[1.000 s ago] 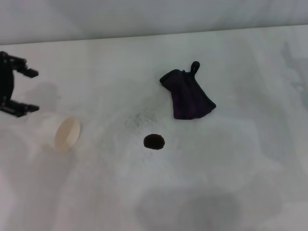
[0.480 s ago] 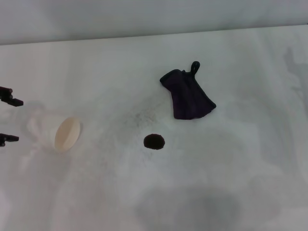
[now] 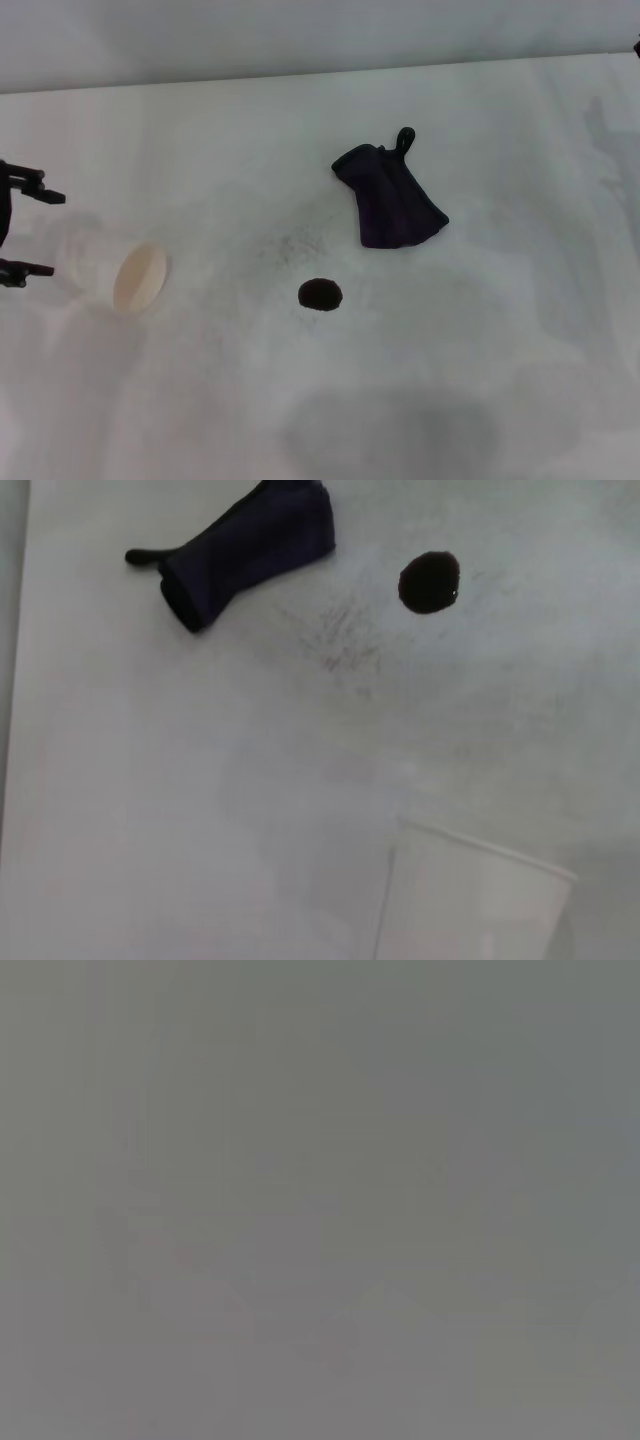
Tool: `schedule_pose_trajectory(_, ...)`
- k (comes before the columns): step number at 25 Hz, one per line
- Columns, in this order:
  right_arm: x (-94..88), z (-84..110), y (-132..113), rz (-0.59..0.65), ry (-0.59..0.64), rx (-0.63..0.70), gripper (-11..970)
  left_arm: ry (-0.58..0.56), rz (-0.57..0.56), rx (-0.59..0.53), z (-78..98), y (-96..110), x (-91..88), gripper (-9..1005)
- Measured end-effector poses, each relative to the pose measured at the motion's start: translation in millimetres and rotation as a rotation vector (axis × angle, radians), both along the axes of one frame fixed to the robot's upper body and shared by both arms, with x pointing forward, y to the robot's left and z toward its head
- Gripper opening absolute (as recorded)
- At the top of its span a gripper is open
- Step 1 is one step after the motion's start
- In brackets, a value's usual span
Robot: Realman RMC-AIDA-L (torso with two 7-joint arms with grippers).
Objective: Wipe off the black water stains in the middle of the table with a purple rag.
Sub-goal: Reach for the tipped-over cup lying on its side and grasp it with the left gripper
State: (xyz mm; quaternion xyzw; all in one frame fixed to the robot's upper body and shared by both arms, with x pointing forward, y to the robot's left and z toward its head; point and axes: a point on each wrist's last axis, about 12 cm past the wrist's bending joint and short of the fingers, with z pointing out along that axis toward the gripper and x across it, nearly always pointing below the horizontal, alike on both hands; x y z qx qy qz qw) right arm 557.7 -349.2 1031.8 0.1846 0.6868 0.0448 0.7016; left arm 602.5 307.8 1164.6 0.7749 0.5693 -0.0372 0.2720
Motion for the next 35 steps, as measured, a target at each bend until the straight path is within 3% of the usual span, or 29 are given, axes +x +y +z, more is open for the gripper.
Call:
schedule_pose_trajectory(17,-4.0,-3.6,1,-0.002,0.002,0.052,841,-0.057,-0.090,0.044,-30.4,-7,6.2,800)
schedule_pose_trajectory(27,-7.8,-7.3,2,-0.004,0.014,0.062,840,-0.081,-0.126,0.039,-50.5,-22,12.6,800)
schedule_pose_trajectory(35,-11.2,-9.2,0,-0.011,0.018,0.064,840,-0.084,-0.130,0.039,-58.0,-27,14.4,799)
